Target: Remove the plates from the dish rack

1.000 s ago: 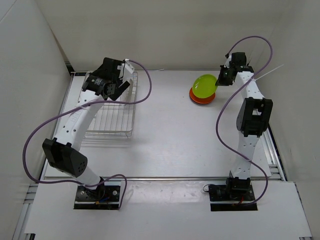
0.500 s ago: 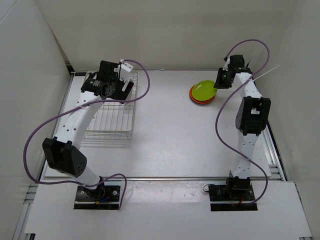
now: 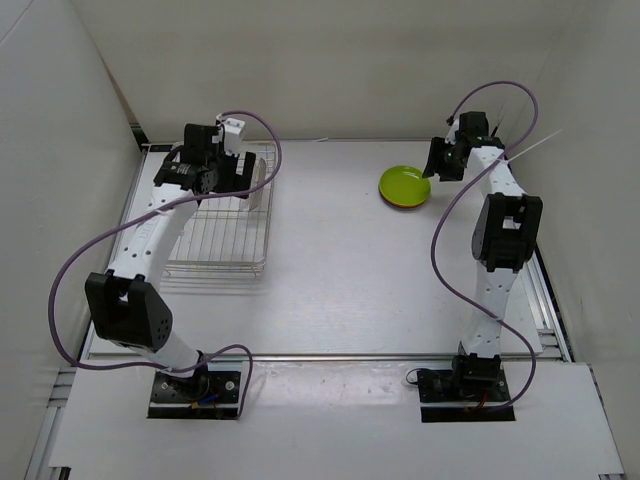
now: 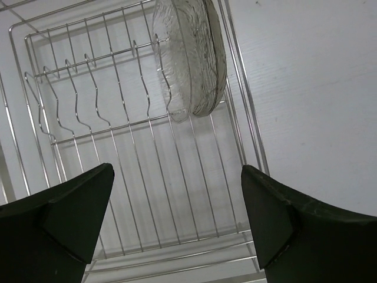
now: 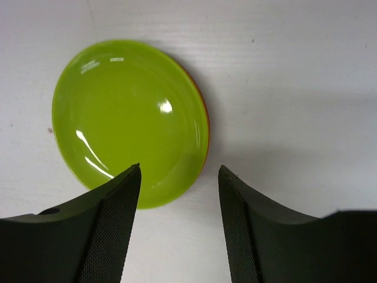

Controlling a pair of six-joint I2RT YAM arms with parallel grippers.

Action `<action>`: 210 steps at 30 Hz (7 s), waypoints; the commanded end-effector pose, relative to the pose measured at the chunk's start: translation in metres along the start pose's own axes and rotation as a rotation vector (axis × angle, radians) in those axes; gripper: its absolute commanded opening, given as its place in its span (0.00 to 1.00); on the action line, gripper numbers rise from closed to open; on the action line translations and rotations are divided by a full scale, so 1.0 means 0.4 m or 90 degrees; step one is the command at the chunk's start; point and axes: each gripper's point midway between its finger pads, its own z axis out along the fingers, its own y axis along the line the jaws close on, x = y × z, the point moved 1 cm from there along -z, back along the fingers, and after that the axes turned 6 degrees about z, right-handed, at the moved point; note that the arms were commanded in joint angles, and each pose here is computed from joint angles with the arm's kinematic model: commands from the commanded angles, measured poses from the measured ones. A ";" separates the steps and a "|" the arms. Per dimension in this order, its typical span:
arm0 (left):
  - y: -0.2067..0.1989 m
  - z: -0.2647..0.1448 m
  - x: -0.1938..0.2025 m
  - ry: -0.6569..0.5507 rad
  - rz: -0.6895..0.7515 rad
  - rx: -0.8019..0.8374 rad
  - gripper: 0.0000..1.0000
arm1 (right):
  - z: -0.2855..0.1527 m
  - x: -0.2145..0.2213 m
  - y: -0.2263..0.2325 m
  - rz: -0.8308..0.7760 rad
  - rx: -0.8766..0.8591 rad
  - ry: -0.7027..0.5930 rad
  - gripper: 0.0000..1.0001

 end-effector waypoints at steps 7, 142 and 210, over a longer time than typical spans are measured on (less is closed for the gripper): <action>0.017 0.082 -0.055 -0.048 -0.107 0.085 0.98 | -0.179 -0.001 0.076 -0.030 -0.063 -0.010 0.63; -0.726 -0.408 -0.177 -0.308 1.111 -0.168 0.11 | -0.747 0.230 0.524 -0.297 -0.462 -0.068 0.33; -0.001 -0.142 -0.104 -0.119 0.107 -0.005 1.00 | -0.087 0.406 -0.002 -0.101 -0.020 0.216 0.07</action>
